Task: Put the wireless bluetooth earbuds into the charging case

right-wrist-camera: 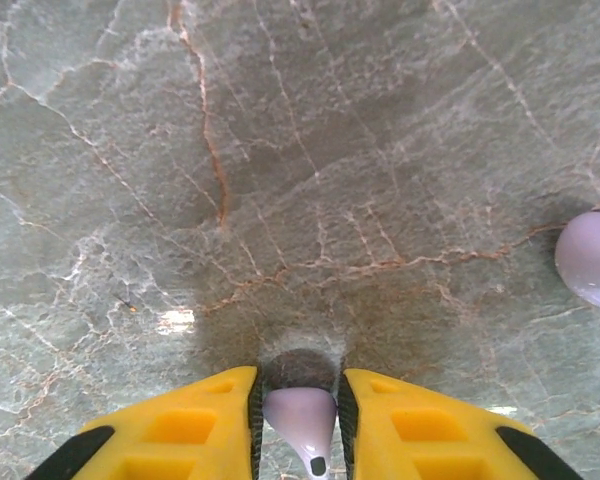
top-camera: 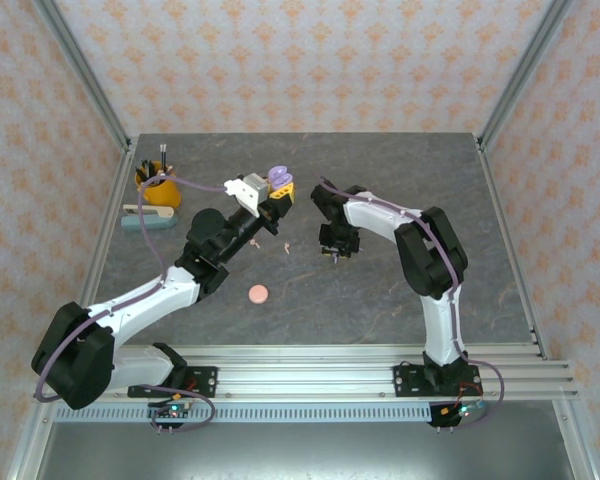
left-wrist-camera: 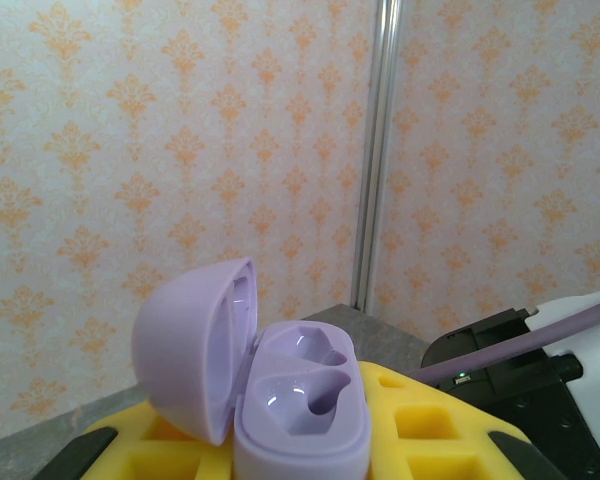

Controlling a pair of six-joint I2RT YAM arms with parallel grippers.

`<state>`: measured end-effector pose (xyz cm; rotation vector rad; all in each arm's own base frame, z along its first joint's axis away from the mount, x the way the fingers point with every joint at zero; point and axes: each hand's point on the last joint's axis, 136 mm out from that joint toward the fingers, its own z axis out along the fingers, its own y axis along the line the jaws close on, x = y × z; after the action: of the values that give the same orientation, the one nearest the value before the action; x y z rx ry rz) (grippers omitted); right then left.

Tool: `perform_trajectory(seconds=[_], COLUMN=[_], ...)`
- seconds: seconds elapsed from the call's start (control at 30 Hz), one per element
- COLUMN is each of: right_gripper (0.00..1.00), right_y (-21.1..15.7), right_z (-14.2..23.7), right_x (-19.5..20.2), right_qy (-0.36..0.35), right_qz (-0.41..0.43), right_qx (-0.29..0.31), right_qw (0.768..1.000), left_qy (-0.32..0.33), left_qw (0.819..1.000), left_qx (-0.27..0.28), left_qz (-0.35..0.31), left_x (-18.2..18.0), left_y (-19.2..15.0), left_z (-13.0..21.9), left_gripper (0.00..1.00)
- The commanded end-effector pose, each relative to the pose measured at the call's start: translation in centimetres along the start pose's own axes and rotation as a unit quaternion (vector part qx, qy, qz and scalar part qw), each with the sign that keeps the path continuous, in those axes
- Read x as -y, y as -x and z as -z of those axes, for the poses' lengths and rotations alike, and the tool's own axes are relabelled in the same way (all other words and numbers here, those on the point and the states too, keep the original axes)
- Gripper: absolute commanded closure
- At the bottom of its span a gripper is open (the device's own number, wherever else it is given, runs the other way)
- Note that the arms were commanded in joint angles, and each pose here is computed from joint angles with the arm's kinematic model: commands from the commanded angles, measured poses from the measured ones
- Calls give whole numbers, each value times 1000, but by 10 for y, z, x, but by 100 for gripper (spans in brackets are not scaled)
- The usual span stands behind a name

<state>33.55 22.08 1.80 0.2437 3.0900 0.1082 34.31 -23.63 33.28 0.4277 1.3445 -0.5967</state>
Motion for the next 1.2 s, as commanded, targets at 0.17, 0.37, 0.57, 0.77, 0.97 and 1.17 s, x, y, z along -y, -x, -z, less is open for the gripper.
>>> perform_trajectory(seconds=[0.17, 0.37, 0.57, 0.77, 0.97, 1.17], right_gripper=[75, 78, 81, 82, 82, 82], right_y=[-5, -5, -5, -1, 2, 3], right_z=[-19, -14, -8, 3, 14, 22], right_x=[32, 28, 21, 19, 19, 21], right_qy=[-52, -52, -44, -32, -14, -6], right_qz=[-10, -13, -10, -13, -15, -14], right_qx=[-19, -19, -14, 9, 36, 55], right_qw=[998, 998, 999, 999, 999, 998], left_qy=[5, 6, 6, 5, 6, 6], left_qw=[1000, 1000, 1000, 1000, 1000, 1000], left_qx=[19, 20, 19, 19, 18, 18], left_qz=[-4, -3, -3, -3, -3, -4], left_x=[-3, -4, -4, -3, -4, -4], left_y=[12, 12, 11, 12, 12, 12], left_z=[3, 3, 3, 2, 1, 1], left_gripper=[100, 100, 100, 100, 100, 100])
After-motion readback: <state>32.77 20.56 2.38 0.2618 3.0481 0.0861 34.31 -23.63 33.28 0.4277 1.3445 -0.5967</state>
